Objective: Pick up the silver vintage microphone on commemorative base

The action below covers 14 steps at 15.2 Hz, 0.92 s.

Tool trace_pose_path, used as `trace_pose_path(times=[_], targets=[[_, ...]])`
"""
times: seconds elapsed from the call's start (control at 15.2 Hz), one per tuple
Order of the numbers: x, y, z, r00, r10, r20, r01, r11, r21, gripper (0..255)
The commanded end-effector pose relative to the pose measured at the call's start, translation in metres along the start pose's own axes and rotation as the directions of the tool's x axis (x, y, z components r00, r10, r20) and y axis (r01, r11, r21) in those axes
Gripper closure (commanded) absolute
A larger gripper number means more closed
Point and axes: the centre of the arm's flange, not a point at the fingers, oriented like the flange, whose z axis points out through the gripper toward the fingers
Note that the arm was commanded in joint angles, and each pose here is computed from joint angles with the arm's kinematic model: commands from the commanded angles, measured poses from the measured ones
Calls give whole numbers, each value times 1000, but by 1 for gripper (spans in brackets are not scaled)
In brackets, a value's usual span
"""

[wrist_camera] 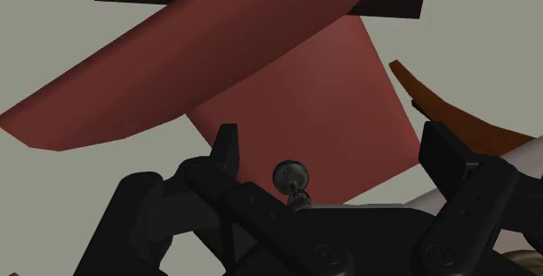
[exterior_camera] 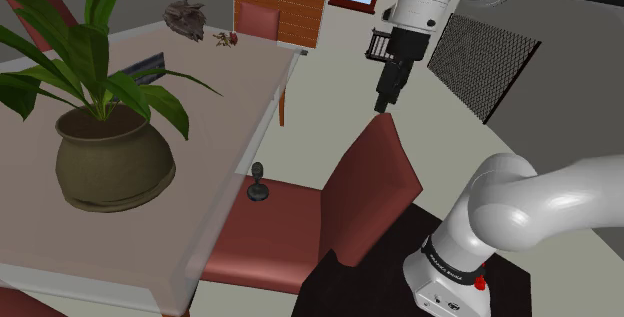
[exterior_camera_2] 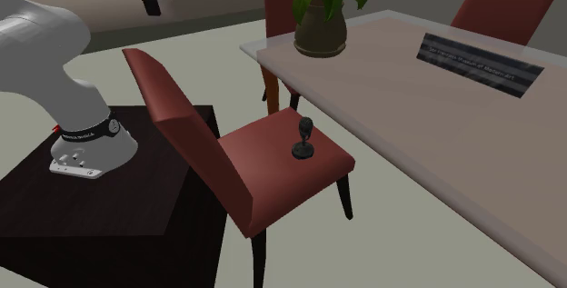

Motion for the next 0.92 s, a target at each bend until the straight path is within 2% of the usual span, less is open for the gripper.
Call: trace_pose_path(times=[0.0, 0.4, 0.86], targets=[[0, 0, 0, 1000, 0, 0, 0, 1000, 0, 0], [37, 10, 63, 996, -55, -71, 57, 998, 16, 0], [86, 18, 134, 981, -118, -155, 123, 992, 29, 0]])
